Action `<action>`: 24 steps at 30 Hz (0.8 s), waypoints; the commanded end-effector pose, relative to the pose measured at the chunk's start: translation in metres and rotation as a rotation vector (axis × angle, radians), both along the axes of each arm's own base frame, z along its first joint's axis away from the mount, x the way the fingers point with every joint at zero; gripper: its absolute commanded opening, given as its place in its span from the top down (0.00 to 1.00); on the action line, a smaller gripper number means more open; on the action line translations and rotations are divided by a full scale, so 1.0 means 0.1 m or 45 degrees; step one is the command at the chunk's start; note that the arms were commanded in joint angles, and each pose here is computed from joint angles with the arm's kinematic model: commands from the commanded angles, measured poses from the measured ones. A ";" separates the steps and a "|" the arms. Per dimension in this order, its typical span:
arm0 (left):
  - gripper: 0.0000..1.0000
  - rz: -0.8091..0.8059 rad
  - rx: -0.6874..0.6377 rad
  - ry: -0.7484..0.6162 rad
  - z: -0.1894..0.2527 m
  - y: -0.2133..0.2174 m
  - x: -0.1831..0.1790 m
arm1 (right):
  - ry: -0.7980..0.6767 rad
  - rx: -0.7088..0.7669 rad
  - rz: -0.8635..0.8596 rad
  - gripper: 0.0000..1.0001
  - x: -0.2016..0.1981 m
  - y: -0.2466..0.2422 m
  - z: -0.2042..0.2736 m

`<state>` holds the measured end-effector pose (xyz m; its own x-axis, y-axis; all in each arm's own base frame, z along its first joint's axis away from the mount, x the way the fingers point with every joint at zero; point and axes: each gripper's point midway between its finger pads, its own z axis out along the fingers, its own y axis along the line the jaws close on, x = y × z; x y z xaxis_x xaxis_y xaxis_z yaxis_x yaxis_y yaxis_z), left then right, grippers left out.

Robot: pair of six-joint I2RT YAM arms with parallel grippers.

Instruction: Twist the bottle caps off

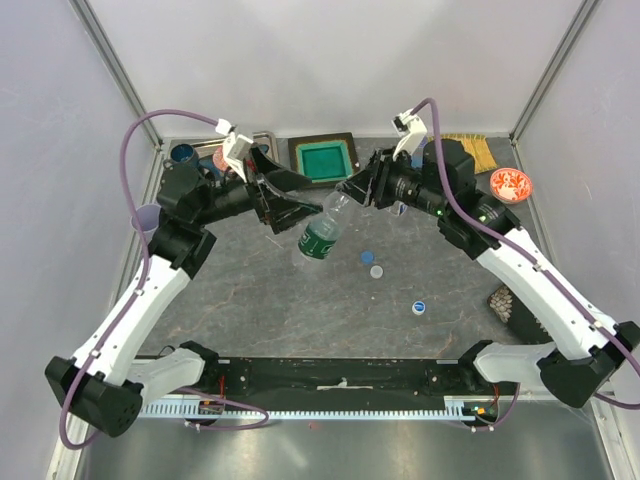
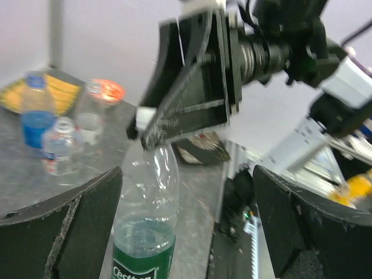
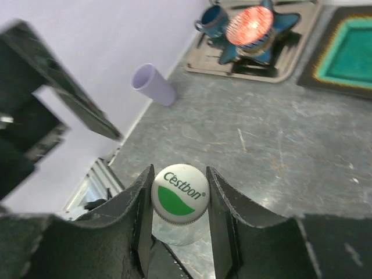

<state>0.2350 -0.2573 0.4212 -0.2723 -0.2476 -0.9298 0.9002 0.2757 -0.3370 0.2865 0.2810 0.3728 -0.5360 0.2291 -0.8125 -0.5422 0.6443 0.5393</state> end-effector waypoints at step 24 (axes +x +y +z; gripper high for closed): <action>0.10 -0.442 0.125 0.036 -0.51 -0.23 -0.48 | -0.315 0.329 0.335 1.00 -0.54 0.22 1.11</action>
